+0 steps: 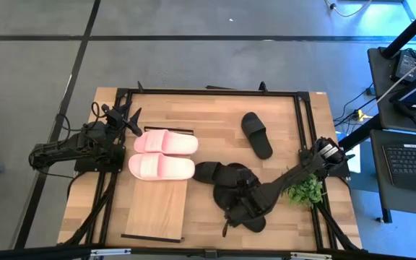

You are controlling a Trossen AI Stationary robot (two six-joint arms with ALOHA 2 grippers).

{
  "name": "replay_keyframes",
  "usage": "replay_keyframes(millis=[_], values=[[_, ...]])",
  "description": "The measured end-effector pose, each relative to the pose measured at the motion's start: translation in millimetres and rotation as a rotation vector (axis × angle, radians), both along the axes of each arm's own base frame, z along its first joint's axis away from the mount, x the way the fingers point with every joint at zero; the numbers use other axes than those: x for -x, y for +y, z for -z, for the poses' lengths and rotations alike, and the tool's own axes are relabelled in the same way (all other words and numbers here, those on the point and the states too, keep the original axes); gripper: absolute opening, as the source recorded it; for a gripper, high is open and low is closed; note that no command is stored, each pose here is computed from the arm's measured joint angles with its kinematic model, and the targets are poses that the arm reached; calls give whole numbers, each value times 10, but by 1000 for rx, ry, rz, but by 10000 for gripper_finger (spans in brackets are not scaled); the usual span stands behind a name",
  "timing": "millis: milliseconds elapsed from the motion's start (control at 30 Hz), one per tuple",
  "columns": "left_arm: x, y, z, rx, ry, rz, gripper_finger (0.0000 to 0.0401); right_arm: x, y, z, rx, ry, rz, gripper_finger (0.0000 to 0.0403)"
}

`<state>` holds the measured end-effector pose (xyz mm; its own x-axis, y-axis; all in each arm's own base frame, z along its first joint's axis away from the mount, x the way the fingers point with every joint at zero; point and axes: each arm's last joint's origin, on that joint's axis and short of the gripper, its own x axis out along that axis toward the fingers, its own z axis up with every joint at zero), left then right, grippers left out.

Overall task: Pick and place slides into the shelf
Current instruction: Put the black slipper under the shelf

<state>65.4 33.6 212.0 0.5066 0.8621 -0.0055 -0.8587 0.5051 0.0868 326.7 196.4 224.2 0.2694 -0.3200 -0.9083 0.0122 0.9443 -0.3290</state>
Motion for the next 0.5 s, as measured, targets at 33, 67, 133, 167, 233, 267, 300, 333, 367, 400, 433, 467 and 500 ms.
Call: replay_keyframes(millis=[33,67,133,167,233,267,300,333,367,400,433,467,500], values=[[0,0,0,0,0,0,217,-3,2,-4,-4,-5,6,169],[0,0,0,0,0,0,217,-4,3,-8,-8,-8,13,169],[0,0,0,0,0,0,217,-12,9,-14,-16,-16,15,169],[0,0,0,0,0,0,217,-24,16,-18,-19,-24,4,170],[0,0,0,0,0,0,217,-44,30,-21,-23,-35,-28,174],[0,0,0,0,0,0,217,-54,29,-22,-26,-41,-30,179],[0,0,0,0,0,0,217,-63,20,-23,-27,-44,-31,186],[0,0,0,0,0,0,217,-68,16,-23,-27,-44,-33,195],[0,0,0,0,0,0,217,-71,11,-23,-24,-41,-42,205],[0,0,0,0,0,0,217,-75,4,-23,-22,-39,-46,217],[0,0,0,0,0,0,217,-78,0,-23,-20,-38,-47,230],[0,0,0,0,0,0,217,-78,0,-23,-20,-38,-46,243],[0,0,0,0,0,0,217,-82,-6,-23,-19,-42,-42,256]])
